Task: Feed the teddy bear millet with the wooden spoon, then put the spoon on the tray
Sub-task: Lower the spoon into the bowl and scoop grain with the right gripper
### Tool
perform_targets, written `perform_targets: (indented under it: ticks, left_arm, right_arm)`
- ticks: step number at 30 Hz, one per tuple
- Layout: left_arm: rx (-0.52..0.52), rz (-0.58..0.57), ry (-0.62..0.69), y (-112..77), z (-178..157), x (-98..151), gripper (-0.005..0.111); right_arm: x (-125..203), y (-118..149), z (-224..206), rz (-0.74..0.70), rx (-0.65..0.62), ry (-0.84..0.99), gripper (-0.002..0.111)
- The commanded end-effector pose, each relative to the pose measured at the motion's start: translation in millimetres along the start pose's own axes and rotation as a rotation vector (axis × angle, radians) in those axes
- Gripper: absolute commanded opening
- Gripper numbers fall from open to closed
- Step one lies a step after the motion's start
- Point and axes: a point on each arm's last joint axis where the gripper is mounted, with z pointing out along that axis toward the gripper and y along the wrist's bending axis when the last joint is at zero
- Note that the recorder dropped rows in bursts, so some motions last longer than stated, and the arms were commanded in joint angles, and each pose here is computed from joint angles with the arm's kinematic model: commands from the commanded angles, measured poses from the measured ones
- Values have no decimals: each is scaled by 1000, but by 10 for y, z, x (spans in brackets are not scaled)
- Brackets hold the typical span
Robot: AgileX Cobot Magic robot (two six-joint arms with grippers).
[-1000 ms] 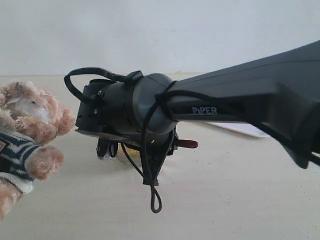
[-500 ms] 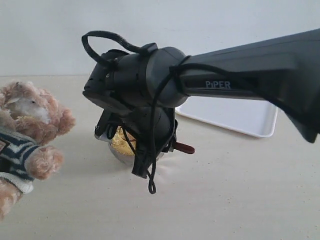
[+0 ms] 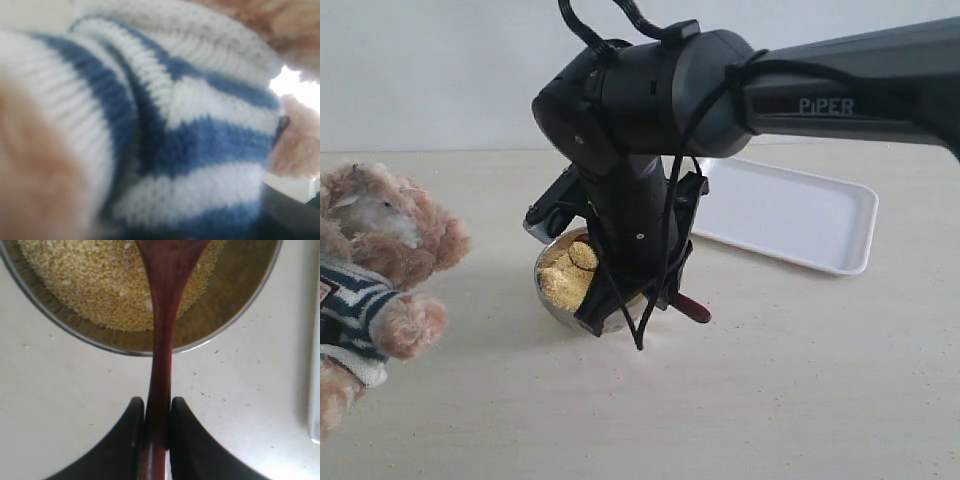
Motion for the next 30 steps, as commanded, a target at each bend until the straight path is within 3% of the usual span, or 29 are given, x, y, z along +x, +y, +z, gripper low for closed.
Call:
perform_targets:
  ticks: [1,17,30]
  left_arm:
    - [13,-3,-23,-40,-30,-14,7]
    - [13,-3,-23,-40,-30,-14,7]
    - [13,-3,-23,-40,-30,-14,7]
  right_arm:
    - [21,5,-76,41,-70,-14,3]
    - [255,-85,-202,122,-97,-7,3]
    - [265,-63,-215,172,-257,-12,3]
